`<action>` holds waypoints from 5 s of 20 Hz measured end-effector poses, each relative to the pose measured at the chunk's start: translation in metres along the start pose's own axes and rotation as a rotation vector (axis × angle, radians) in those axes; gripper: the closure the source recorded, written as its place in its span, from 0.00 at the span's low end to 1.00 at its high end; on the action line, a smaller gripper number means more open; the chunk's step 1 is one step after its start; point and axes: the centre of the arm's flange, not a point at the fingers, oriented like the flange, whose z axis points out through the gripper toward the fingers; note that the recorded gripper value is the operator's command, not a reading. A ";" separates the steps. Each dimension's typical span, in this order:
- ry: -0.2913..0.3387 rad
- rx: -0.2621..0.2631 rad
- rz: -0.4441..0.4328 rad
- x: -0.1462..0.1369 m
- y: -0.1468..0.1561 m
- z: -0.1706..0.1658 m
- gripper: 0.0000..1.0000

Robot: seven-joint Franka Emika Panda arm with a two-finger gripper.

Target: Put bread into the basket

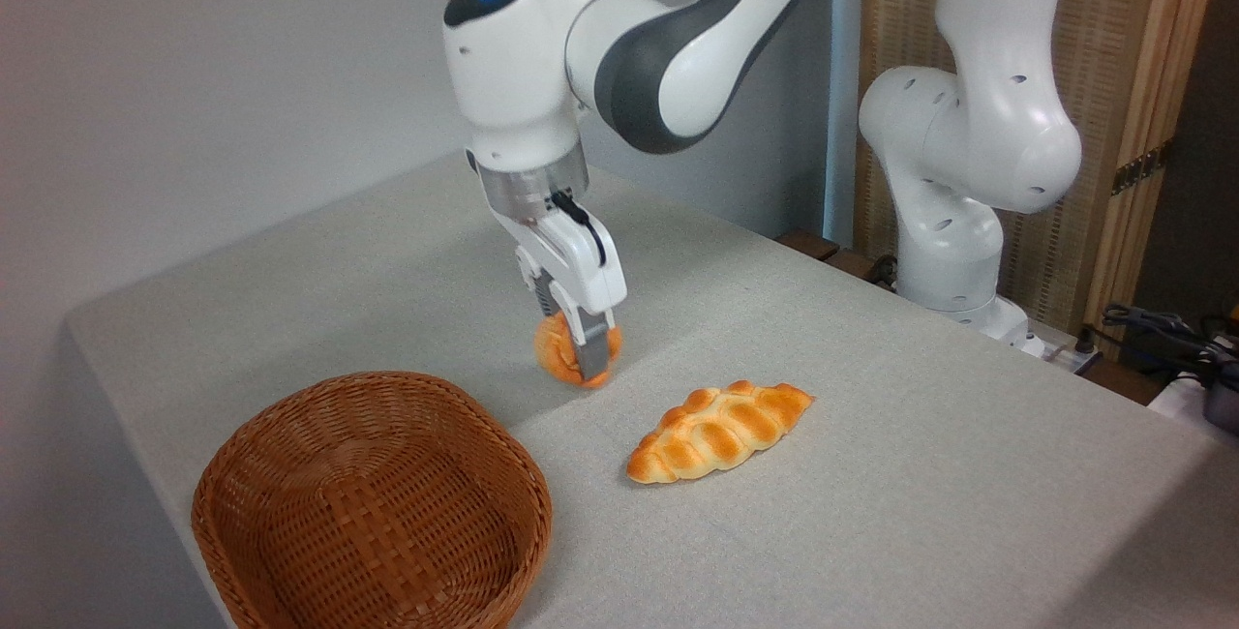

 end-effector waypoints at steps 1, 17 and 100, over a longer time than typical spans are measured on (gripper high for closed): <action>0.026 0.023 0.001 0.004 -0.003 -0.016 0.76; -0.037 0.313 0.101 0.111 -0.125 -0.068 0.00; 0.004 0.083 -0.168 -0.007 -0.092 -0.208 0.00</action>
